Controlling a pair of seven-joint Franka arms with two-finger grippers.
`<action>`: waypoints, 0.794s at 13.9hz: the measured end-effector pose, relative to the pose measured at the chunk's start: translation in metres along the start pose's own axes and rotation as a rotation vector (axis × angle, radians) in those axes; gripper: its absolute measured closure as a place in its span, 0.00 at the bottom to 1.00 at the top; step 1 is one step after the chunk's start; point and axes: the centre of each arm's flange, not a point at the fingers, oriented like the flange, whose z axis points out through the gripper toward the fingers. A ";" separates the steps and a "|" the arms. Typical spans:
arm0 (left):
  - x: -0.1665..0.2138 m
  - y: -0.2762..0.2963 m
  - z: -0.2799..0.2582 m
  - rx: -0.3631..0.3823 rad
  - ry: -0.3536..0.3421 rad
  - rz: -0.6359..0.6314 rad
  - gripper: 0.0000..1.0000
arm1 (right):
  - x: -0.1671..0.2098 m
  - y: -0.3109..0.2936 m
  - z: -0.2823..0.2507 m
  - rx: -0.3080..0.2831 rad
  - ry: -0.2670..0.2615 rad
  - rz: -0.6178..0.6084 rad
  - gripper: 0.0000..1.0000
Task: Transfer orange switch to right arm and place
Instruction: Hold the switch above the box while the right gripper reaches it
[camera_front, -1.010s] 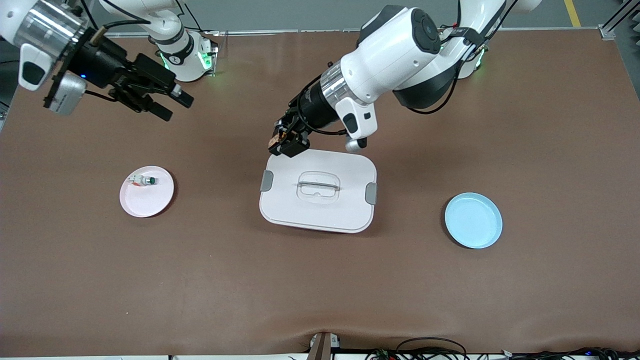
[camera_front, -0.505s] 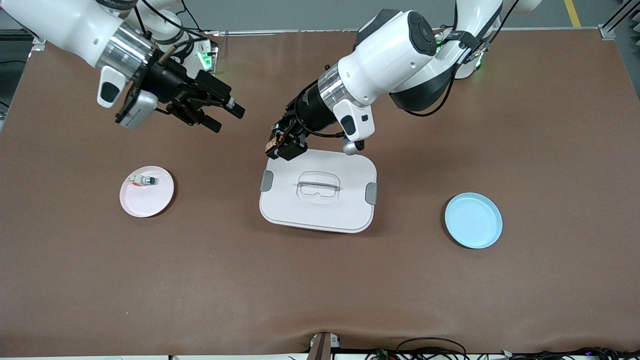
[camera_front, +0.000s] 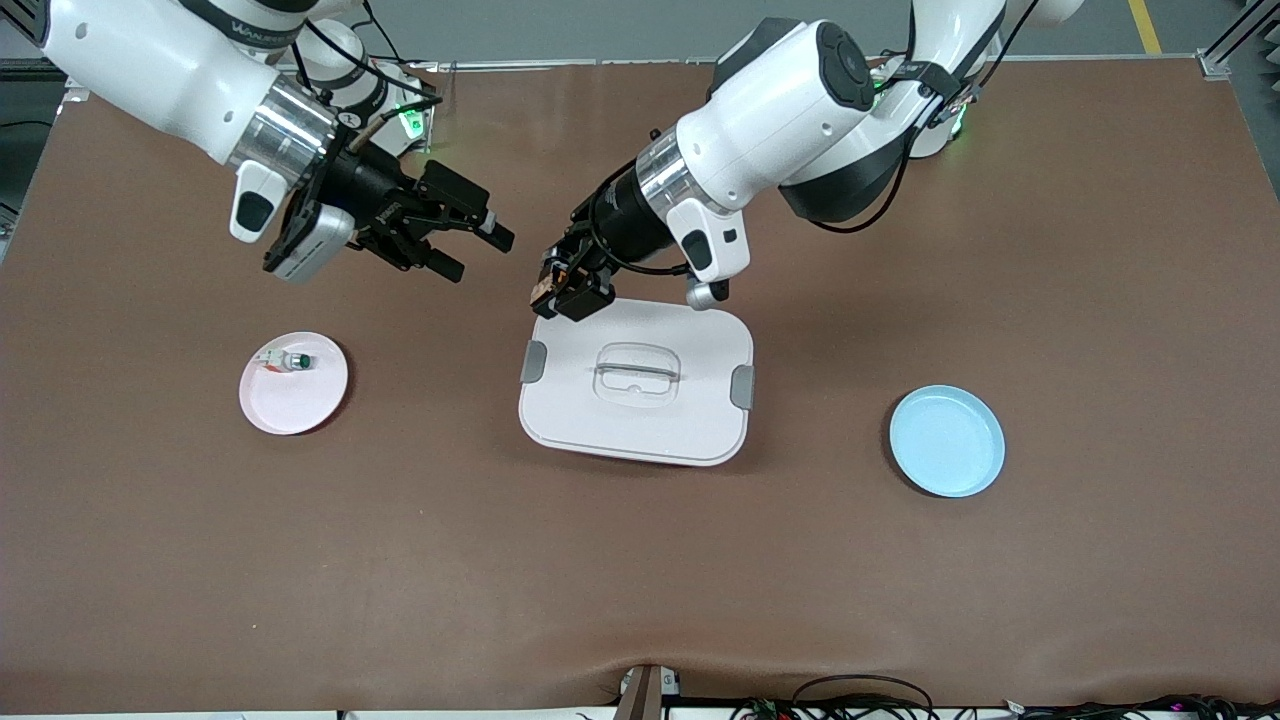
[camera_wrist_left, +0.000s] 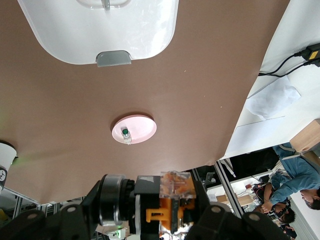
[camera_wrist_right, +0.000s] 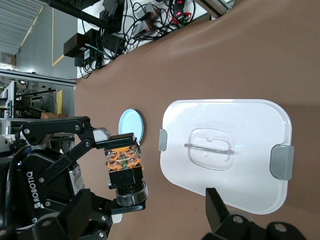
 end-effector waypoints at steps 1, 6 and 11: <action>0.000 0.000 0.000 -0.001 0.000 0.000 0.28 | 0.000 -0.002 0.004 0.000 -0.002 -0.003 0.00; 0.000 0.000 -0.001 -0.002 -0.001 0.000 0.28 | 0.007 -0.011 0.020 0.005 -0.010 -0.015 0.00; 0.000 0.001 -0.001 -0.003 -0.001 0.000 0.28 | 0.022 -0.015 0.034 0.000 -0.011 -0.027 0.00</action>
